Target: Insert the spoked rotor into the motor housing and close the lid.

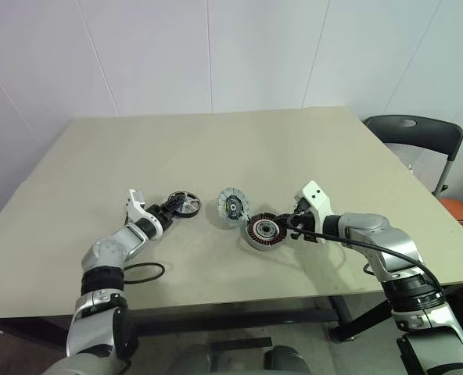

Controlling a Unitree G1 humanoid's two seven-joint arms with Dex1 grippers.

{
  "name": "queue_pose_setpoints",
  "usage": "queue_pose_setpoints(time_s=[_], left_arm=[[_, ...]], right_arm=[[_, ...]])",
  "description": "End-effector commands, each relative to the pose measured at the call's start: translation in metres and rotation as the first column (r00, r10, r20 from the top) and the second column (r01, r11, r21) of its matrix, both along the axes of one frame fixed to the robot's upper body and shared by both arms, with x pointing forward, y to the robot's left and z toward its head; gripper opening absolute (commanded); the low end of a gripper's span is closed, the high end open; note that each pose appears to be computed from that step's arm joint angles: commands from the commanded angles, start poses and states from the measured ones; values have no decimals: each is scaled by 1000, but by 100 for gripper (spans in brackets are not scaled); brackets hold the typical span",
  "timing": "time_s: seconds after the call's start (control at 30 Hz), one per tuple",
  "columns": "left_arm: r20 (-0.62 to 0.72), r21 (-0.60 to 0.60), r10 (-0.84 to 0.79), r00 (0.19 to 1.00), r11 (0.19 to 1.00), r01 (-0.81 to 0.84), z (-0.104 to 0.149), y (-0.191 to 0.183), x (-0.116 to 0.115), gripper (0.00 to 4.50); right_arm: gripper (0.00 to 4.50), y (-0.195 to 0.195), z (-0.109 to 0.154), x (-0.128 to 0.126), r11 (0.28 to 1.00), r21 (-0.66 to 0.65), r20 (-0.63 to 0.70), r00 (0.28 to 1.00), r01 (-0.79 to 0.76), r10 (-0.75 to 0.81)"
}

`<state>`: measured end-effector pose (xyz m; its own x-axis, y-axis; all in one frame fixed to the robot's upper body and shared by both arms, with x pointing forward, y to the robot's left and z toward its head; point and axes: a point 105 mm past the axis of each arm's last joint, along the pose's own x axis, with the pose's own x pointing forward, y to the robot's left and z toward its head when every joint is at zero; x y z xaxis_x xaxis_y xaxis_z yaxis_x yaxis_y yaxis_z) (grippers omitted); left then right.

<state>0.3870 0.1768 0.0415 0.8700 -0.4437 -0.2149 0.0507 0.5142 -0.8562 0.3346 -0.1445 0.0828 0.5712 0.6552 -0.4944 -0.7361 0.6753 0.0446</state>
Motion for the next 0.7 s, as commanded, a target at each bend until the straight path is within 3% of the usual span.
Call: queue_pose_setpoints(time_s=[0.03, 0.2, 0.27, 0.4, 0.57, 0.7], left_arm=[[-59, -2, 54, 997, 999, -54, -9, 10, 3, 275], [-118, -9, 78, 990, 997, -80, -23, 11, -3, 108], [-122, -19, 78, 989, 997, -81, -24, 10, -4, 71], [-109, -69, 70, 992, 995, -78, -18, 7, -5, 52], [38, -350, 202, 979, 920, -177, 22, 22, 5, 52], [165, -503, 241, 956, 855, -128, 55, 25, 4, 52]], right_arm=[[0, 1, 17, 3, 1000, 15, 66, 998, -4, 3], [0, -1, 16, 3, 1000, 9, 64, 998, 2, -3], [0, -1, 15, 4, 1000, 5, 63, 998, 1, -1], [0, 2, 15, 4, 1000, 5, 61, 998, -7, 7], [0, 1, 14, 3, 1000, 2, 59, 998, -7, 7], [0, -3, 14, -2, 1000, 5, 40, 999, -22, 22]])
